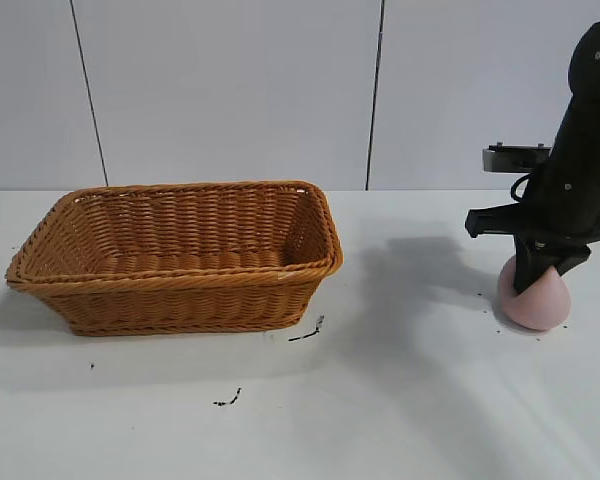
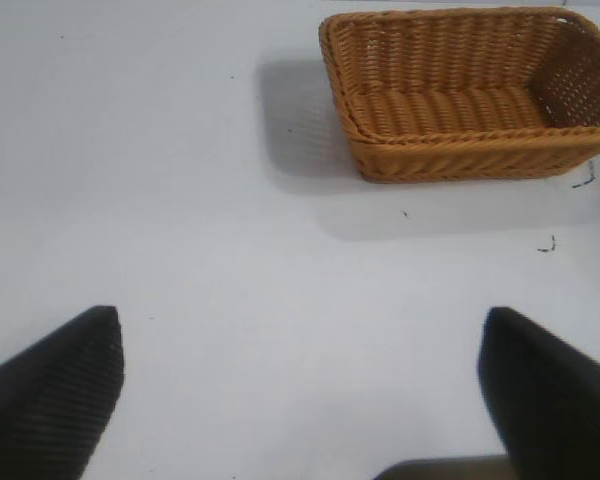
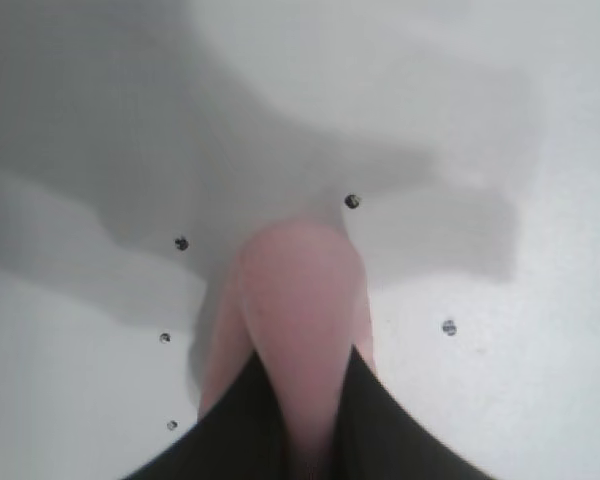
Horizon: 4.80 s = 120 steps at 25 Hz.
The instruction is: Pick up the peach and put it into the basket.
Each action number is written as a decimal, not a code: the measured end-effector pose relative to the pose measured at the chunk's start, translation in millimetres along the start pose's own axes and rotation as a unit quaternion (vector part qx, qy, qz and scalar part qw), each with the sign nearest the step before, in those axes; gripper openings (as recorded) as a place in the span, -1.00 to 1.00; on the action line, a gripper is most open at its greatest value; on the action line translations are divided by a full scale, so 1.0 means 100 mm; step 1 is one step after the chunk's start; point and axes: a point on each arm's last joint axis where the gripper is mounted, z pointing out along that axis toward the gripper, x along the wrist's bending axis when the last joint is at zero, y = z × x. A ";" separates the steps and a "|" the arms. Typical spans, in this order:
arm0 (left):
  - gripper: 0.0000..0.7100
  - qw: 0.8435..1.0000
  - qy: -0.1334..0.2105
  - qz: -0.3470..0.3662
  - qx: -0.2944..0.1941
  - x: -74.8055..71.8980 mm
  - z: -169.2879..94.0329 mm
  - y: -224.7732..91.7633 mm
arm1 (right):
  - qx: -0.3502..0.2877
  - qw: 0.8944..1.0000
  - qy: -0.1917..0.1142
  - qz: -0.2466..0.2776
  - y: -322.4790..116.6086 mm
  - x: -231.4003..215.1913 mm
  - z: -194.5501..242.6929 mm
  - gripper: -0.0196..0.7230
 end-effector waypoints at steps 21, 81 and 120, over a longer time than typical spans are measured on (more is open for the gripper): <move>0.95 1.000 0.000 0.000 0.000 0.00 0.00 0.00 | -0.158 0.978 0.042 -0.128 0.64 1.13 -1.60 -0.89; 0.95 1.000 0.000 0.000 0.000 0.00 0.00 0.00 | -0.182 0.974 0.033 -0.129 0.90 1.26 -1.05 0.92; 0.95 1.000 0.000 0.000 0.000 0.00 0.00 0.00 | -0.066 0.998 -0.006 0.009 -0.67 0.11 -2.02 0.92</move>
